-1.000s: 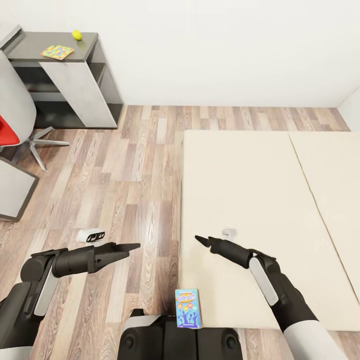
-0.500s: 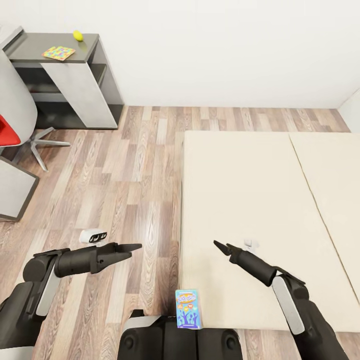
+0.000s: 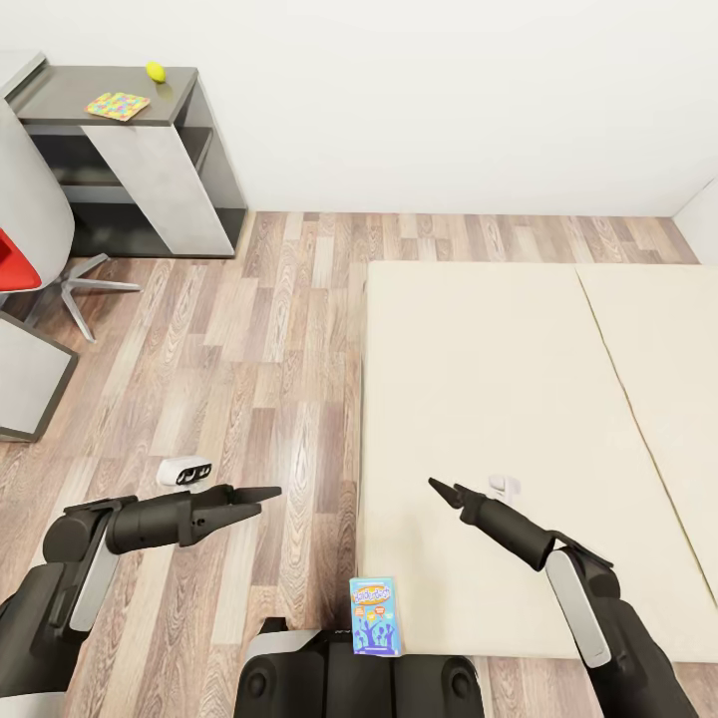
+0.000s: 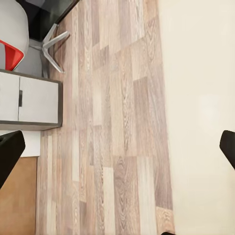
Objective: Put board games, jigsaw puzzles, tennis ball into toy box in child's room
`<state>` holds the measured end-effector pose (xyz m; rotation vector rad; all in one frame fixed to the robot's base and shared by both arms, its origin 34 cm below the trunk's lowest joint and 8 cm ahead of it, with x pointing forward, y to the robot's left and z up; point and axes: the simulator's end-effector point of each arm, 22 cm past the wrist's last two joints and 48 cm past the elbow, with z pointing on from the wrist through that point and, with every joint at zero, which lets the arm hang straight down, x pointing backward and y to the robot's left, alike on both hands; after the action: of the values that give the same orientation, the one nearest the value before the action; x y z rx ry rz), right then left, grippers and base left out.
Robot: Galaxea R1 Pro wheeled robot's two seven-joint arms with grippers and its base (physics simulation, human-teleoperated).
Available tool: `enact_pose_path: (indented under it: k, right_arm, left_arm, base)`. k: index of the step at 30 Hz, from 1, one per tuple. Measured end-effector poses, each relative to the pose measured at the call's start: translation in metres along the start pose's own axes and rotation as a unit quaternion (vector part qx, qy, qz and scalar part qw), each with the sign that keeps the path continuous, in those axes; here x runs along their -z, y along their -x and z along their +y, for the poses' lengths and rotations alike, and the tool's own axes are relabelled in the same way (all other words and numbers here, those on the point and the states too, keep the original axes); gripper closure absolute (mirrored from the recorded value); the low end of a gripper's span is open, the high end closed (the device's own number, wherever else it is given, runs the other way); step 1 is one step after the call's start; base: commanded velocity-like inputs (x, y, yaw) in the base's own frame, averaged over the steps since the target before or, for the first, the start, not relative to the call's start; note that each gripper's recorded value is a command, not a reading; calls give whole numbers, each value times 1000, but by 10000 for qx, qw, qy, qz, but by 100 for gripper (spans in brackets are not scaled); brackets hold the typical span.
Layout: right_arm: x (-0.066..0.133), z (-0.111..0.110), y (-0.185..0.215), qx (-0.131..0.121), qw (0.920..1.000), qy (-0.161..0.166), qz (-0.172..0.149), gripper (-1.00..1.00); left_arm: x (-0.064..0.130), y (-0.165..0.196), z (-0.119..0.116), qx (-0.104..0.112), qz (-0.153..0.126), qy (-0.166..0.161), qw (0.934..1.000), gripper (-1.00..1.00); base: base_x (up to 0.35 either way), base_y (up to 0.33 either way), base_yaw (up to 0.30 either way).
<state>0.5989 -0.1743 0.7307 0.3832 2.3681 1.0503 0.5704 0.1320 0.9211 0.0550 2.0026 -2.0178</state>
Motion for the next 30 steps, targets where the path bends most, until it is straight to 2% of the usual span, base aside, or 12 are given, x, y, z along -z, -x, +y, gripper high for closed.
enact_pose_path:
  k: [6, 11, 14, 30]
  right_arm:
    - [12, -12, 14, -76, 9999, -53, -139, -100]
    - [20, -17, 24, -96, 9996, -51, -268, -100]
    - [23, -19, 28, -95, 9994, -66, -327, -100]
    - [27, -11, 38, -44, 9990, -16, -453, -100]
  left_arm:
    - [1, -3, 5, 11, 57, 98, 9999, -100]
    - [8, -19, 30, 114, 200, 450, 9987, -100]
    - [11, -24, 39, 158, 209, 528, 9983, -100]
    - [20, -14, 36, 43, 93, 584, 9982, -100]
  base:
    - [0, 0, 0]
    - [0, 0, 0]
    - [0, 0, 0]
    - [0, 0, 0]
